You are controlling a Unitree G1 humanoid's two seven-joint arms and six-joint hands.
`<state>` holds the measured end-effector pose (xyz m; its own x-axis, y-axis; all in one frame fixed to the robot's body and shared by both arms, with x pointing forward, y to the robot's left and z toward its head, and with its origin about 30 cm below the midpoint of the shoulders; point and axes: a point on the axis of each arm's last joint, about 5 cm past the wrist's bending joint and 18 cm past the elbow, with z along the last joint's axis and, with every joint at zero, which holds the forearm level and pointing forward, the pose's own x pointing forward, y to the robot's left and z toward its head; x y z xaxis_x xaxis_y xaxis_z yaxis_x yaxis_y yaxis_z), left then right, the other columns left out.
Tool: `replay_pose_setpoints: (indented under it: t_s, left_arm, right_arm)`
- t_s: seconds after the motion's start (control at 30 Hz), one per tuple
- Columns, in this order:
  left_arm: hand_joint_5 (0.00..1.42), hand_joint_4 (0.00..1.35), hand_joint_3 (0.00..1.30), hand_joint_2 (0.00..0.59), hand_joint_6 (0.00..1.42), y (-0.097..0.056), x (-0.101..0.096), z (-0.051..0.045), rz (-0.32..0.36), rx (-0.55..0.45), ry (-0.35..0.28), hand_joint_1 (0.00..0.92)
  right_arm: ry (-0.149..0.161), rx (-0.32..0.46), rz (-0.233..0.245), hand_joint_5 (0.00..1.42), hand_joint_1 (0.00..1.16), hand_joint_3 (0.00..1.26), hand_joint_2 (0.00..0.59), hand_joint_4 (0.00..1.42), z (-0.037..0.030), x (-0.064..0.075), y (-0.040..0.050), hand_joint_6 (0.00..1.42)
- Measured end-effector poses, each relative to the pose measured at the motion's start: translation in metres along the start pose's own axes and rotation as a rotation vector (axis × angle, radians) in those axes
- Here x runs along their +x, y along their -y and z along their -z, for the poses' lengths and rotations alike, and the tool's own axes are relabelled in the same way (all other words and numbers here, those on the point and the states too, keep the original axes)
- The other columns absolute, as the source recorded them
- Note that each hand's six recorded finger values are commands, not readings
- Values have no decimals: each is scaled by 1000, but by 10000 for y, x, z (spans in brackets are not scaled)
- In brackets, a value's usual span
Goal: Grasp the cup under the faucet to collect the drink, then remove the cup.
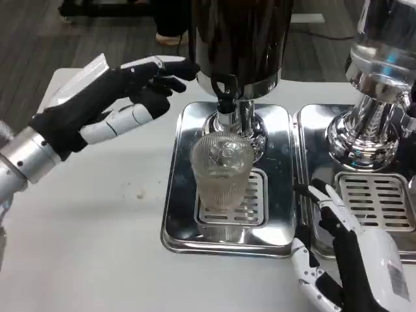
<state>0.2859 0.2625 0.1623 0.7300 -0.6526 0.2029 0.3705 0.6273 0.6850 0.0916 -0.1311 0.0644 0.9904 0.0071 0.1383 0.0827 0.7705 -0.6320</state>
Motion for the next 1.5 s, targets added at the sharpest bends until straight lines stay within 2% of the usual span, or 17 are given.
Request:
replay_pose_setpoints:
  t_s: [0.37,0.8,1.13,1.5]
  left_arm:
    - [306,265,287,78,327,-156,122,-113,45,0,87,0]
    - [325,284,308,70,313,-223,264,-201,143,18,129,0]
    - [334,303,327,65,312,-238,297,-229,163,32,142,0]
    - [353,325,344,63,321,-307,298,-307,196,108,170,0]
  right_arm:
    - [-23,16,9,122,448,228,563,96,-2,-21,-40,323]
    - [-31,27,28,122,448,228,563,96,-12,-32,-64,323]
    - [-34,30,32,122,448,228,563,96,-14,-37,-72,323]
    - [-29,38,32,131,447,228,563,96,-5,-5,-85,323]
